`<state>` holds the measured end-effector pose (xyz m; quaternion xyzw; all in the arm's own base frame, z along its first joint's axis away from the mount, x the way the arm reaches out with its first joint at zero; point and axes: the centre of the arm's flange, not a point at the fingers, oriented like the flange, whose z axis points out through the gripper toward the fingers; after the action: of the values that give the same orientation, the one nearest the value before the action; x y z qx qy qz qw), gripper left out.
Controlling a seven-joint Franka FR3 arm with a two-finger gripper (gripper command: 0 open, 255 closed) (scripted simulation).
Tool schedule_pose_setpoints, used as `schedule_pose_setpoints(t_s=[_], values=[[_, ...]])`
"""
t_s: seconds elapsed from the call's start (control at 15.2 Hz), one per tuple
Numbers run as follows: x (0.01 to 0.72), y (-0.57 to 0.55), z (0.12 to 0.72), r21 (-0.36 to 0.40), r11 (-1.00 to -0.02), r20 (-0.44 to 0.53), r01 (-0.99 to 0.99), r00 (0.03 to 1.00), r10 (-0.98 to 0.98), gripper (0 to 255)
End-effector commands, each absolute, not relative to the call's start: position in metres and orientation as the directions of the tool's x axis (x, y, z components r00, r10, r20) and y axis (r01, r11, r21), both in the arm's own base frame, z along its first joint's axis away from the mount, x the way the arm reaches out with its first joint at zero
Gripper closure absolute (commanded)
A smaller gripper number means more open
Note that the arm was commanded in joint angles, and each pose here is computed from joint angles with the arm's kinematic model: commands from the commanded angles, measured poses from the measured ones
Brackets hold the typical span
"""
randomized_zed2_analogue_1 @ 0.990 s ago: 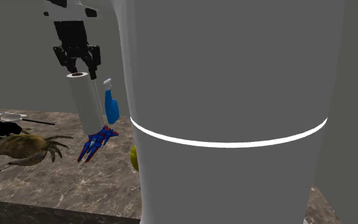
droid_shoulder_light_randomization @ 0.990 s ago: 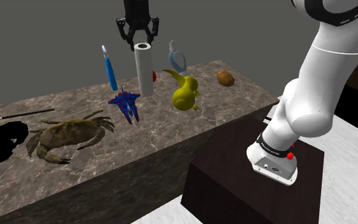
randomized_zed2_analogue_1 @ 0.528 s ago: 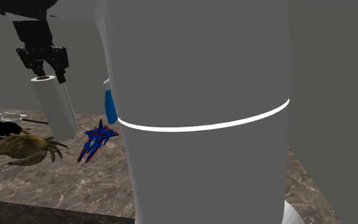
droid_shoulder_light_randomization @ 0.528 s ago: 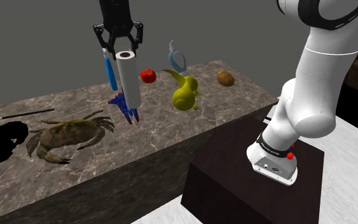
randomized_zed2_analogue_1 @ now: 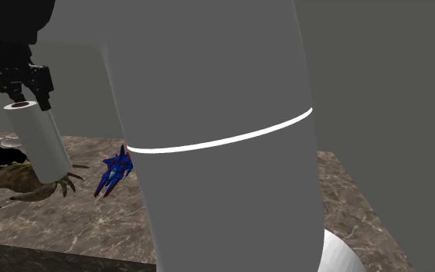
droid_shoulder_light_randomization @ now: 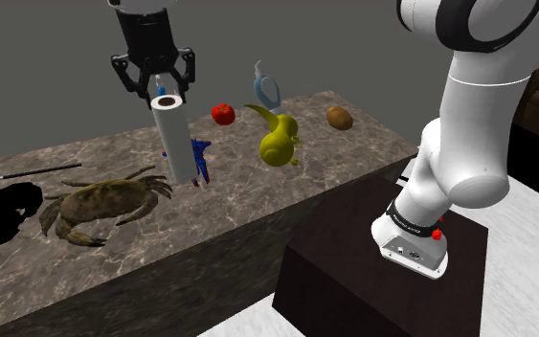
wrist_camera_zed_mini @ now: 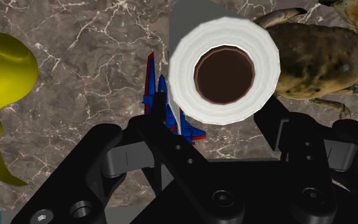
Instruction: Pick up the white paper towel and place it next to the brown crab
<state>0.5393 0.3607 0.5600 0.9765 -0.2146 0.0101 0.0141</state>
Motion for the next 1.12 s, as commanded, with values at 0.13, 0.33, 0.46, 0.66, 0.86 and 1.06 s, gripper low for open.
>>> schedule_pose_setpoints(t_s=[0.13, 0.33, 0.46, 0.66, 0.86, 1.06], values=[[0.539, 0.361, 0.539, 0.023, -0.907, 0.026, -0.42, 0.907, -0.419, 255], [0.539, 0.361, 0.523, 0.023, -0.907, 0.026, -0.42, 0.907, -0.419, 255], [0.539, 0.361, 0.512, 0.023, -0.907, 0.026, -0.42, 0.907, -0.419, 255], [0.539, 0.361, 0.497, 0.023, -0.907, 0.026, -0.42, 0.907, -0.419, 255], [0.539, 0.361, 0.481, 0.023, -0.907, 0.026, -0.42, 0.907, -0.419, 255], [0.539, 0.361, 0.465, 0.023, -0.907, 0.026, -0.42, 0.907, -0.419, 255]])
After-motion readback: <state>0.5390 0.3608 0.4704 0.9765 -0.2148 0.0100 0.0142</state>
